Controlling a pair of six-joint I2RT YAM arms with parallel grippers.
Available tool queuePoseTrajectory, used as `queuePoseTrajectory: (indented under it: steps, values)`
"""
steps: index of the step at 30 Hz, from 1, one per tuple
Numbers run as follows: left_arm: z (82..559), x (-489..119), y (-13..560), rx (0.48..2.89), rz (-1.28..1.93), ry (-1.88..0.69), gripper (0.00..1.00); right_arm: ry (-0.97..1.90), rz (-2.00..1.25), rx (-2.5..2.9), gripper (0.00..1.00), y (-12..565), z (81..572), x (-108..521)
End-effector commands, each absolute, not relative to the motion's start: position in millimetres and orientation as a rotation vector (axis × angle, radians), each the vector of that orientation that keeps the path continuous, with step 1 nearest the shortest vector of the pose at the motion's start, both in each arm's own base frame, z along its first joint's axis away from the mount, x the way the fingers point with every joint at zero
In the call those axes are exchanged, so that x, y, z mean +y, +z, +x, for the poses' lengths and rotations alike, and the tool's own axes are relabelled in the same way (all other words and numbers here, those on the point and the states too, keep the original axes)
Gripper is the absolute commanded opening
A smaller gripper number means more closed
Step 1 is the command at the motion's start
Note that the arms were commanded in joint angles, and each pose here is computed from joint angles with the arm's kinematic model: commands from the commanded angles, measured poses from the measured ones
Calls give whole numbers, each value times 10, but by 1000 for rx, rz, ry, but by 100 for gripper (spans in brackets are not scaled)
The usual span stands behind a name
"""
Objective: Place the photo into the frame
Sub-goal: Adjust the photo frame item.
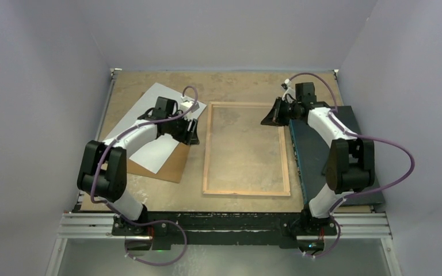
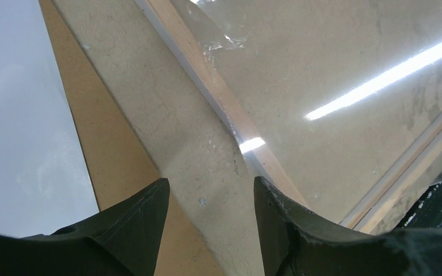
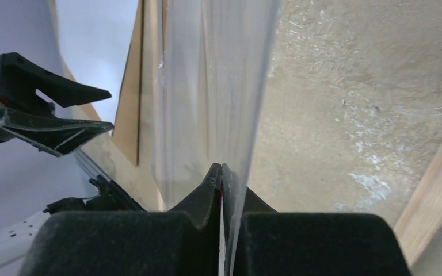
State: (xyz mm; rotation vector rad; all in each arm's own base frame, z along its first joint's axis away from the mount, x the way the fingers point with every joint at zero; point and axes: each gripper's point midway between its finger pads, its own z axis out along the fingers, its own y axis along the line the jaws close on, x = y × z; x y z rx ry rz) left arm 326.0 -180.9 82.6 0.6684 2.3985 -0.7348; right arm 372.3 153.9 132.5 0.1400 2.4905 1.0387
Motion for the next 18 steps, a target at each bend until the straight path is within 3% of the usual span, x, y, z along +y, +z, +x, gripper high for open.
queuePoseTrajectory:
  steps: [1,11,18]
  values:
    - [3443,-1795,809,2360,666,-674,53,922,13,2516,0,1372,3727,1428]
    - [3572,-1992,664,2397,613,-716,51,930,38,2456,0,1551,3735,1270]
    - [3583,-2206,623,2402,610,-772,56,1124,88,2287,0,1966,3594,1185]
